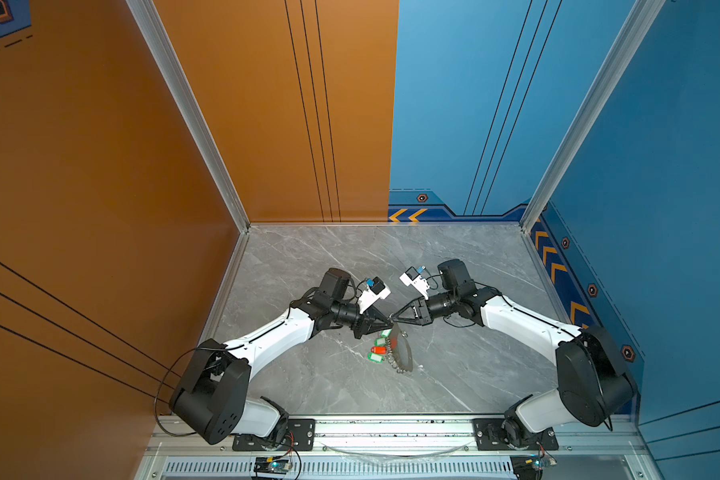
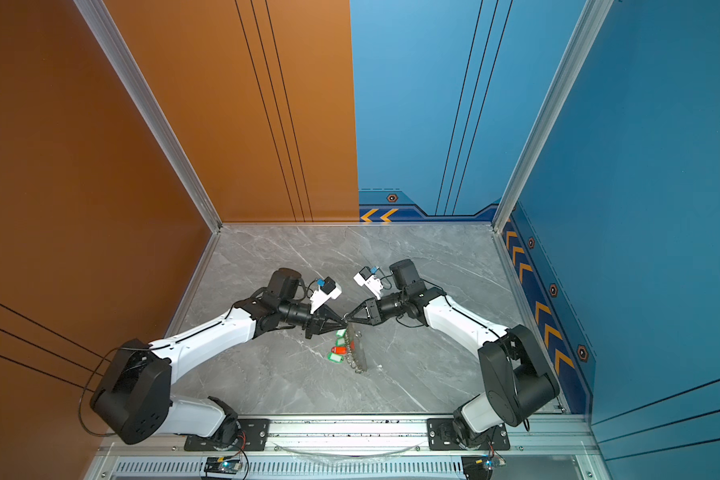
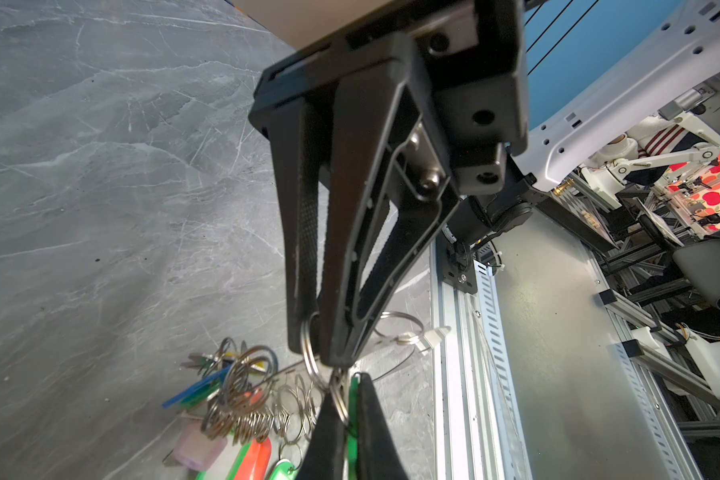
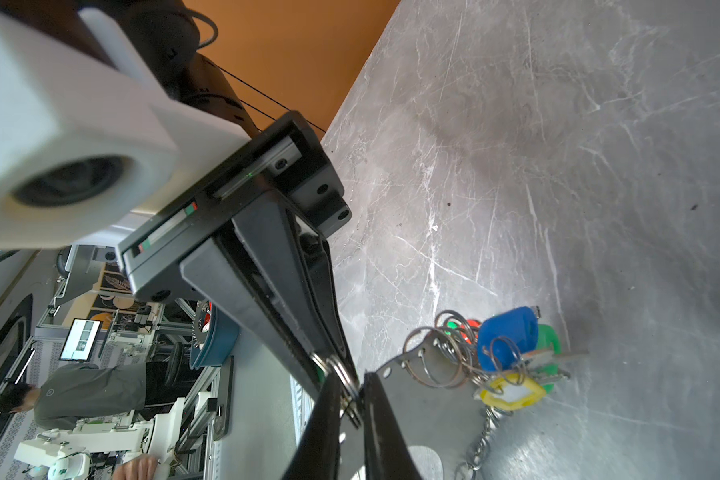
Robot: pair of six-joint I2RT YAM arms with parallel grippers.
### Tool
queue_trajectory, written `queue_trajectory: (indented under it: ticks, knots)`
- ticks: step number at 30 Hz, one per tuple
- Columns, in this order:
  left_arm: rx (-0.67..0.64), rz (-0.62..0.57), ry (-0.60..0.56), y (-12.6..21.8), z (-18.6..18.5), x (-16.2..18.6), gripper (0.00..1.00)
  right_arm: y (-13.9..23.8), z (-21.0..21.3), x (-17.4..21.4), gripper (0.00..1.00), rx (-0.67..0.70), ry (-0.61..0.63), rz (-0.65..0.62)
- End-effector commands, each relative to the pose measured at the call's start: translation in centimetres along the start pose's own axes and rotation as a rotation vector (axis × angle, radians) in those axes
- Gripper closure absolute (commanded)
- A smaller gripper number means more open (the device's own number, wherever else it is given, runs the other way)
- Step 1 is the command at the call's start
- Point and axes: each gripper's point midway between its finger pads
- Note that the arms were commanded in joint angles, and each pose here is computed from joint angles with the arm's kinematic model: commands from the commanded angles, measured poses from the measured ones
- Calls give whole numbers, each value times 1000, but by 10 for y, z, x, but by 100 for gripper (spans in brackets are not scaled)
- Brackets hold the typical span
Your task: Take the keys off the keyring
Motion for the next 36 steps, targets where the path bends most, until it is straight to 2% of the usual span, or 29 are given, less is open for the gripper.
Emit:
queue_trajectory:
  ticks: [1,5,12,17,25,27,31,36]
  knots:
    - [27,-22,-44,3,-5,-12,100,0,15,-12,94,-35,43,-14]
    - [16,-19,-38,2,-2,-10,100,-1,9,-17,100,2,28,-50]
    - [-3,-3,-32,-5,2,-6,100,-10,2,-38,100,29,-38,-225]
    - [-19,-3,-31,-7,4,-6,100,-26,5,-39,100,79,-58,-307]
    - [-40,-14,-32,-8,7,-9,100,-47,-11,-10,100,332,3,-283]
    - [-60,-28,-33,-5,10,-11,100,-49,-10,0,100,406,53,-237]
    - [-102,-103,-14,5,21,-20,100,-44,-12,17,100,558,140,-198]
    - [-90,-216,-10,15,19,-36,100,-33,-26,32,100,728,201,-238]
Point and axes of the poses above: each gripper's point midway between its finger pads, its own y axis back along the fingers, its own z axis along the line the jaws close on, x = y × z, and after that the axes turned 15 degrees about y, right-handed
